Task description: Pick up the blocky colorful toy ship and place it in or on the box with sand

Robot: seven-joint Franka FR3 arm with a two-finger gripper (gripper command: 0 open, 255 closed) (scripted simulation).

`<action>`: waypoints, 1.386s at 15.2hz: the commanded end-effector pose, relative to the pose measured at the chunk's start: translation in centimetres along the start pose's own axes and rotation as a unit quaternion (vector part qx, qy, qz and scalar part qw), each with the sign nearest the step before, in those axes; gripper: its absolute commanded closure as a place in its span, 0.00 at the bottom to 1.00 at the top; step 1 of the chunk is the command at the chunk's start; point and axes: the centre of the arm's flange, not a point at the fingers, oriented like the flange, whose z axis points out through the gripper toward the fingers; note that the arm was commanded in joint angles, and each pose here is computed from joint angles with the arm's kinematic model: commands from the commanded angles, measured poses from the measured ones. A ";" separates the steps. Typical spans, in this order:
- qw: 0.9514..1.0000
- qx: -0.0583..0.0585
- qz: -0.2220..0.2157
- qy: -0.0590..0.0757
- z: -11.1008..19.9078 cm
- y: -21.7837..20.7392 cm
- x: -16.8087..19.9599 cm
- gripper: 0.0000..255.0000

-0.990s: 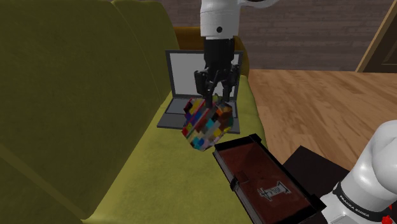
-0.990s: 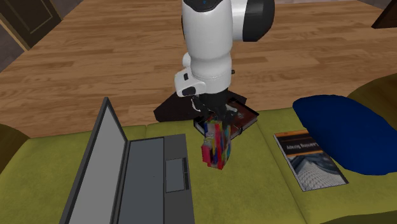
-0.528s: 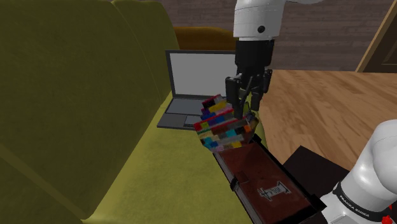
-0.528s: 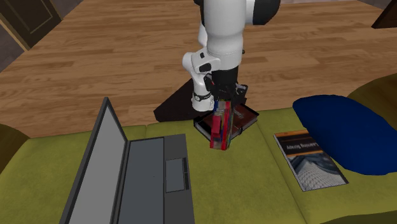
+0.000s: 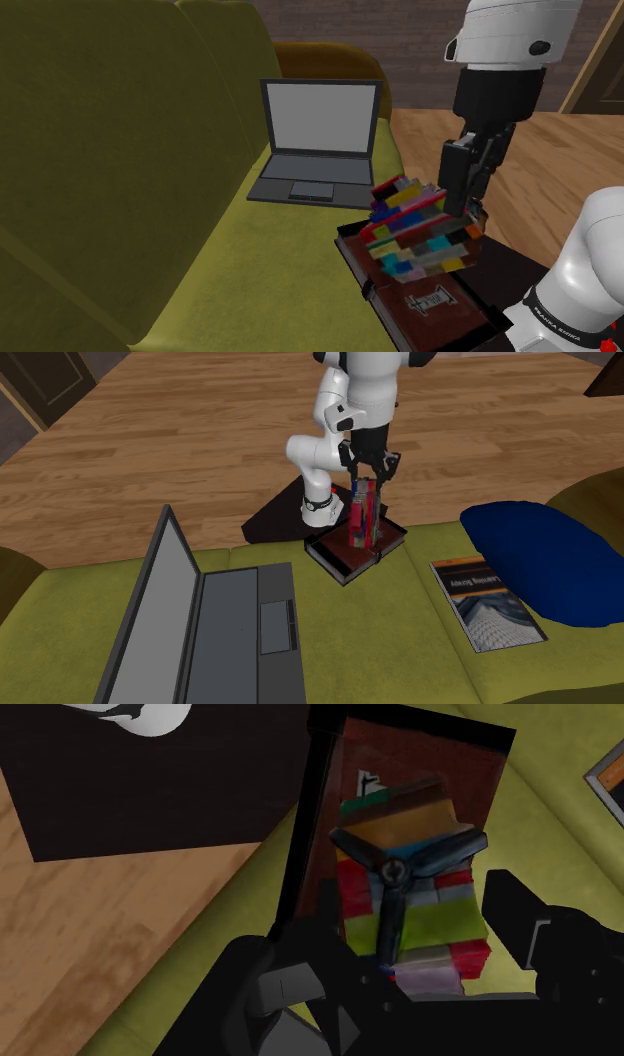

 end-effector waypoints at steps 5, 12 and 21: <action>1.000 0.000 0.000 0.000 2.7 0.9 -1.7 1.00; 1.000 0.000 0.000 0.000 6.3 1.2 -1.2 1.00; 1.000 0.000 0.000 0.000 8.0 1.3 -1.0 1.00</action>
